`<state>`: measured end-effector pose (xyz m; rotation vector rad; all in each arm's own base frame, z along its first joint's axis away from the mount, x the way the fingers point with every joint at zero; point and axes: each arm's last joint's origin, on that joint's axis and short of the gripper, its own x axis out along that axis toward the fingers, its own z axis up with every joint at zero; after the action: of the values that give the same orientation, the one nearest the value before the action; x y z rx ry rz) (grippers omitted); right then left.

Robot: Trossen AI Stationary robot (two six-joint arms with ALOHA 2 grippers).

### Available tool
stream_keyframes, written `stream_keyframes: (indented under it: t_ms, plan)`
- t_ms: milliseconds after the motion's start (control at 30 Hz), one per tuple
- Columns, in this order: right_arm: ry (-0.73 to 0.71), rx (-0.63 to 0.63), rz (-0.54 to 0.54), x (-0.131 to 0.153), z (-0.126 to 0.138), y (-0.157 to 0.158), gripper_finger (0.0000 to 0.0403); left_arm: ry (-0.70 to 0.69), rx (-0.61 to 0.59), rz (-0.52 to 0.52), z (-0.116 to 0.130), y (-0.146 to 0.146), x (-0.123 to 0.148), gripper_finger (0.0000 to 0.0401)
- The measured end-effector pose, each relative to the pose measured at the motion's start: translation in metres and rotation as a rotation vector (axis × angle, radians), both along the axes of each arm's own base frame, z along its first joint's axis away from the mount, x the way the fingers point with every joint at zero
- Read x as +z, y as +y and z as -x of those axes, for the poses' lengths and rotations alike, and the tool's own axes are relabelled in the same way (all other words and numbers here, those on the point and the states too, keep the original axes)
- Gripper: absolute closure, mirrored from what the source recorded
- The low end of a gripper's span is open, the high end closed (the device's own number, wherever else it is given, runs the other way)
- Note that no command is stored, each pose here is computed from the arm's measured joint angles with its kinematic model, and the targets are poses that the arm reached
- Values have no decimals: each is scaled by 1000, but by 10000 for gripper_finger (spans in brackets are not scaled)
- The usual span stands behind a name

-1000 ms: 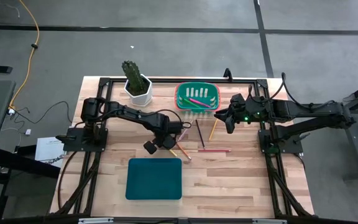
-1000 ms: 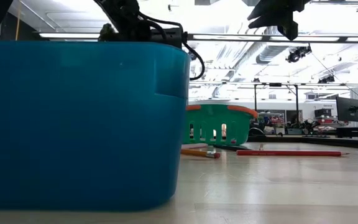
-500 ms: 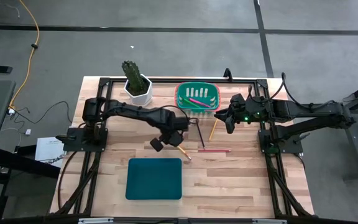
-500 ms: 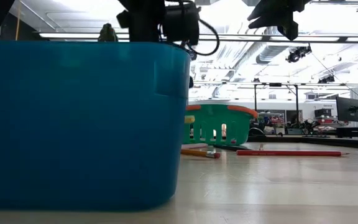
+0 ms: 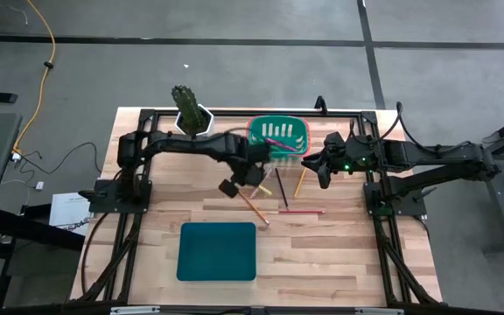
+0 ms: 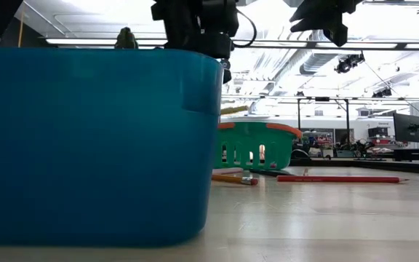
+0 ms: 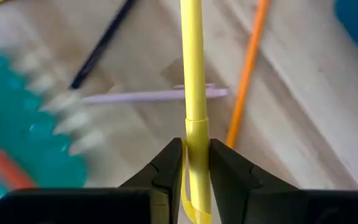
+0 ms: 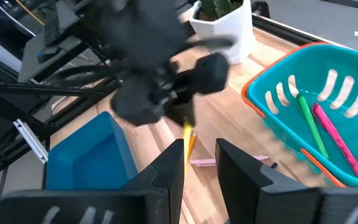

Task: Sort pens & pencils
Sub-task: Put the yellow pen into the green basket

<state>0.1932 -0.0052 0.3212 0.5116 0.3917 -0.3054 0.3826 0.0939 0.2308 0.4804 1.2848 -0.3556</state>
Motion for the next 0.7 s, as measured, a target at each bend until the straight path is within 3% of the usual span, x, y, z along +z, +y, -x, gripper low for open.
stream_keyframes:
  t_ms: [433, 700]
  plan:
    - [-84, 16, 20, 12, 11, 0, 320, -150, 193, -41, 9, 71, 45, 339]
    - [-97, 6, 24, 14, 14, 0, 320, -237, 278, -14, 14, 95, 52, 339]
